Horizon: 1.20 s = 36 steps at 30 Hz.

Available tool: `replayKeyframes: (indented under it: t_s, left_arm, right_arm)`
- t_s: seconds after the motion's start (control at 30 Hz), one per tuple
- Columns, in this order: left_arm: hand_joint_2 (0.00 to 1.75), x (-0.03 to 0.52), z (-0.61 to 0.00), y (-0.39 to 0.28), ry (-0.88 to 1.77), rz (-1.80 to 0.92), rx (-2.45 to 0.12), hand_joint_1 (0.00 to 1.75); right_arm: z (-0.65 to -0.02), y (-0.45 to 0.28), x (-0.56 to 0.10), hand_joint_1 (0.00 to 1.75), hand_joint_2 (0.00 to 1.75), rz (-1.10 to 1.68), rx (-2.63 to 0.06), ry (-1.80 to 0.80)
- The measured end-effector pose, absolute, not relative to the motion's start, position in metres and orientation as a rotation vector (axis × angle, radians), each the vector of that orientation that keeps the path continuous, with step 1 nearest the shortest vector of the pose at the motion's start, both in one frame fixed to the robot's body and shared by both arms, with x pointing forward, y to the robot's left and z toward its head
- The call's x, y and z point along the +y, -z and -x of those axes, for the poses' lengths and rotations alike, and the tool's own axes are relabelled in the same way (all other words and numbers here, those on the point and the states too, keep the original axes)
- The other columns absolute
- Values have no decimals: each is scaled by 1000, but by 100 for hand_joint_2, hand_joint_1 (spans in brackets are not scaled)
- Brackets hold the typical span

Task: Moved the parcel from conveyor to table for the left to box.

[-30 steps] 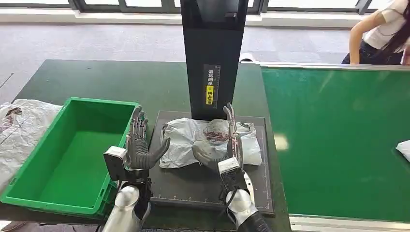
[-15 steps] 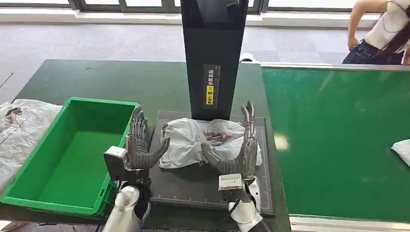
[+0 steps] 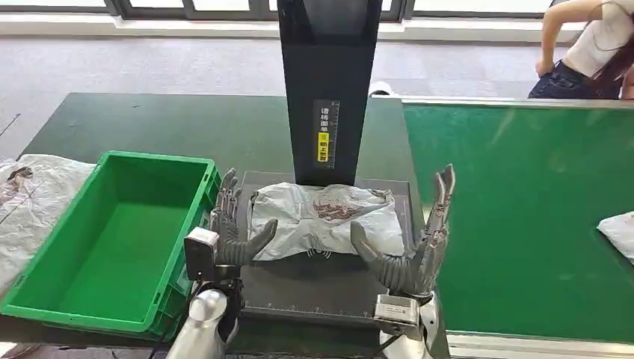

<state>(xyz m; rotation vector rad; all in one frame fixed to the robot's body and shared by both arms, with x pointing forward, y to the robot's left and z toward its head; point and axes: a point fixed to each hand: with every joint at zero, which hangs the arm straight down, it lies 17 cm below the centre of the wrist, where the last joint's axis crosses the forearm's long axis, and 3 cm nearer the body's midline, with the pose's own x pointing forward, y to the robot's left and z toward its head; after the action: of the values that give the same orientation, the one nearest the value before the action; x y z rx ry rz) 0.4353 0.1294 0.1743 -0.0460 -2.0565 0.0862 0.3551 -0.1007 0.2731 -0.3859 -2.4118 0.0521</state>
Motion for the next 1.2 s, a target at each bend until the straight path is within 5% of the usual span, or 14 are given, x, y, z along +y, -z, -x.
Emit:
replayKeyframes:
  t_s: [0.67, 0.93, 0.97, 1.0, 1.2]
  left_arm:
    - [175, 12, -443, -83, 719, -223, -1836, 0]
    - [175, 2, -440, -58, 836, -274, -1751, 0]
    - [175, 2, -440, -55, 850, -284, -1741, 59]
    - [175, 2, -440, -53, 863, -293, -1730, 168]
    - [175, 1, -441, -42, 951, -355, -1677, 175]
  right_arm:
    - [-368, -260, -135, 0, 175, 412, -2338, 53]
    - [-372, -258, -137, 0, 175, 402, -2331, 62]
    - [-372, -258, -137, 0, 175, 401, -2330, 64]
    - [-372, -258, -137, 0, 175, 401, -2330, 64]
    - [-373, -257, -139, 0, 175, 399, -2327, 67]
